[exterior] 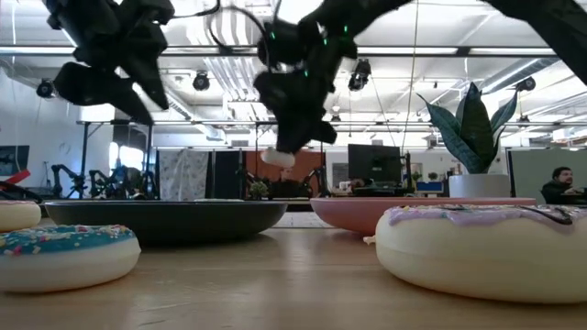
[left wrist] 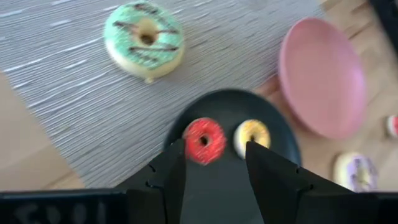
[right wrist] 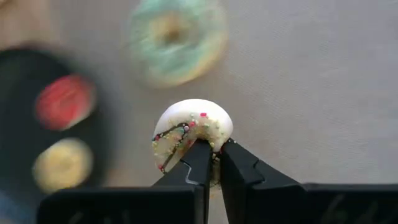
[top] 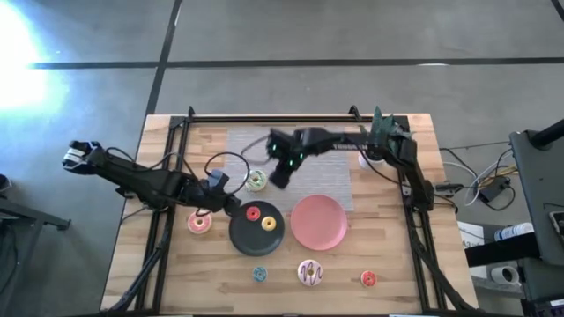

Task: Pick & Place donuts
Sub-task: Put the small white doughnut on the black plate

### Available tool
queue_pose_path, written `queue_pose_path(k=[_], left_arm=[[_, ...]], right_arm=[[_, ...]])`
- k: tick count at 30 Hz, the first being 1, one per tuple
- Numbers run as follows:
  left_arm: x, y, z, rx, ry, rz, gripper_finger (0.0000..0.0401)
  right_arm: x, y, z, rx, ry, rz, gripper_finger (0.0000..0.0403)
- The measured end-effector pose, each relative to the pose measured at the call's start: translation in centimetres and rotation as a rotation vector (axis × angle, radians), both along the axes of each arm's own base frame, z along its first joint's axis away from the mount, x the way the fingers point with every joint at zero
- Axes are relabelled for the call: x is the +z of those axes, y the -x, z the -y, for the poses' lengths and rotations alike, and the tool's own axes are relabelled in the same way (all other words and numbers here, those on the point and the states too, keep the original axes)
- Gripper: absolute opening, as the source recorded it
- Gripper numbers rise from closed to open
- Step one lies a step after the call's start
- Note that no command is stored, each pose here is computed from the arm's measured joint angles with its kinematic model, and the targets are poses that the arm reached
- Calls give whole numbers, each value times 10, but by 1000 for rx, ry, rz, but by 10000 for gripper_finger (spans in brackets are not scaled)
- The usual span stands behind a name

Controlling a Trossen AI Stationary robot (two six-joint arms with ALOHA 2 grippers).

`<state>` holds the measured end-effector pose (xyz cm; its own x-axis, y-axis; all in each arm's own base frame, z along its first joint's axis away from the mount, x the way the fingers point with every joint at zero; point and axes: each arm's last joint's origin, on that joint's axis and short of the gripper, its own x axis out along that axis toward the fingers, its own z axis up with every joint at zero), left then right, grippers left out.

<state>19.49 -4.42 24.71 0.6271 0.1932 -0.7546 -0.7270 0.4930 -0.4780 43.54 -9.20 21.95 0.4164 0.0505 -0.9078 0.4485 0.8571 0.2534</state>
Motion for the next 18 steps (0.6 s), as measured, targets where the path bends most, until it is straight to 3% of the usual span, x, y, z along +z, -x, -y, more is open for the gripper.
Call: queue_pose_path(k=[10,18], left_arm=[[6,42,-10,83,33,-135,140],[20,60,-18,164,3,-11,140]], right_arm=[[1,-15,-110,171,1,45,13],[-23,-27,-168,142,-105,83,13]])
